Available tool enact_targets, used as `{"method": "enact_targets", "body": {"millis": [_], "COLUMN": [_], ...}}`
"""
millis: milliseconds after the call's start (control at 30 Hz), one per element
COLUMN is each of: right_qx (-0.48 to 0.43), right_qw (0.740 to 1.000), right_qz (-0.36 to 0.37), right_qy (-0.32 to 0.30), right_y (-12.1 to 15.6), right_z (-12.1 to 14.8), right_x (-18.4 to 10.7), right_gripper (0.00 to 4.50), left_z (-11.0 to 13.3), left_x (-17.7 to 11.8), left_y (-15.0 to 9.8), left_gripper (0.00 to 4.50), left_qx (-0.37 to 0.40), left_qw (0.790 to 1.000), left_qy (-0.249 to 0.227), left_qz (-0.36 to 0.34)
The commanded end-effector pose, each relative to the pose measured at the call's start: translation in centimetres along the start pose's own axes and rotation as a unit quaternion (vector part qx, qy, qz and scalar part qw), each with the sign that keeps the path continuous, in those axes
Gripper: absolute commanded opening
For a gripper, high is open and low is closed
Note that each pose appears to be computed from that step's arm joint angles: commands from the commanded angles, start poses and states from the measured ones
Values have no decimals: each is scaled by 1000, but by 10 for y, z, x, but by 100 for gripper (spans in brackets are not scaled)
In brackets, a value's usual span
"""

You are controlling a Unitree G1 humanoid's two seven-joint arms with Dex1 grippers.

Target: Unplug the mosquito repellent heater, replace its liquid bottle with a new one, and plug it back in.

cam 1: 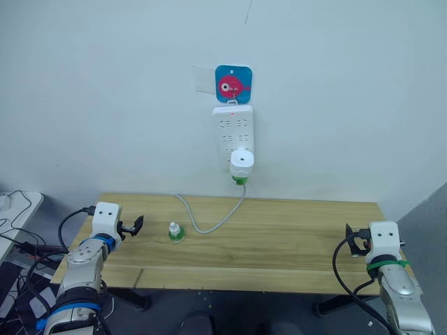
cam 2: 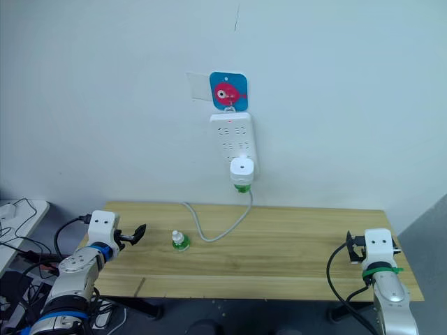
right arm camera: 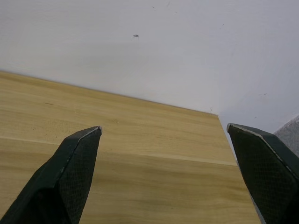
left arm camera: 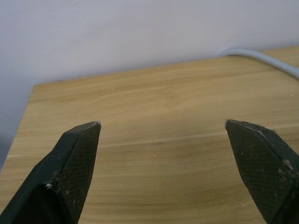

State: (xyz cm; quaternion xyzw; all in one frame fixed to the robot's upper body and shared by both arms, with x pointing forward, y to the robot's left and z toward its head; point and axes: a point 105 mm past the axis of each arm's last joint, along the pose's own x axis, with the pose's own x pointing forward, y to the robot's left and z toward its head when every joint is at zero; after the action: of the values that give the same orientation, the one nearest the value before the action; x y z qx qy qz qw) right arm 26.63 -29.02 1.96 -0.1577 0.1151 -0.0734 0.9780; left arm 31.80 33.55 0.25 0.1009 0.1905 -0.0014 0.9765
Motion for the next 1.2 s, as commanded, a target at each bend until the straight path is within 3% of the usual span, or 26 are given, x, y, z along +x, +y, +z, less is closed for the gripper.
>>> {"method": "enact_targets", "body": {"millis": [33,800,967,1200], "right_qx": [-7,-6,-7,9], "right_qw": [999,999,999,981], "right_qz": [-13,-12,14,159], "right_qy": [-31,-29,-43,-112], "right_y": [-7,-4,6,59], "right_z": [16,16,29,94], "right_x": [1,-3,-9,-27], "right_gripper": [450,450,450,450], "left_z": [21,29,55,128], "left_x": [1,-3,-16,-42], "left_y": [8,12,0,-41], "left_gripper": [448,448,448,448], "left_qx": [4,-3,-32,33], "left_qw": [999,999,991,955], "left_qy": [-34,-54,-93,-143], "left_qz": [6,-1,-86,-259]}}
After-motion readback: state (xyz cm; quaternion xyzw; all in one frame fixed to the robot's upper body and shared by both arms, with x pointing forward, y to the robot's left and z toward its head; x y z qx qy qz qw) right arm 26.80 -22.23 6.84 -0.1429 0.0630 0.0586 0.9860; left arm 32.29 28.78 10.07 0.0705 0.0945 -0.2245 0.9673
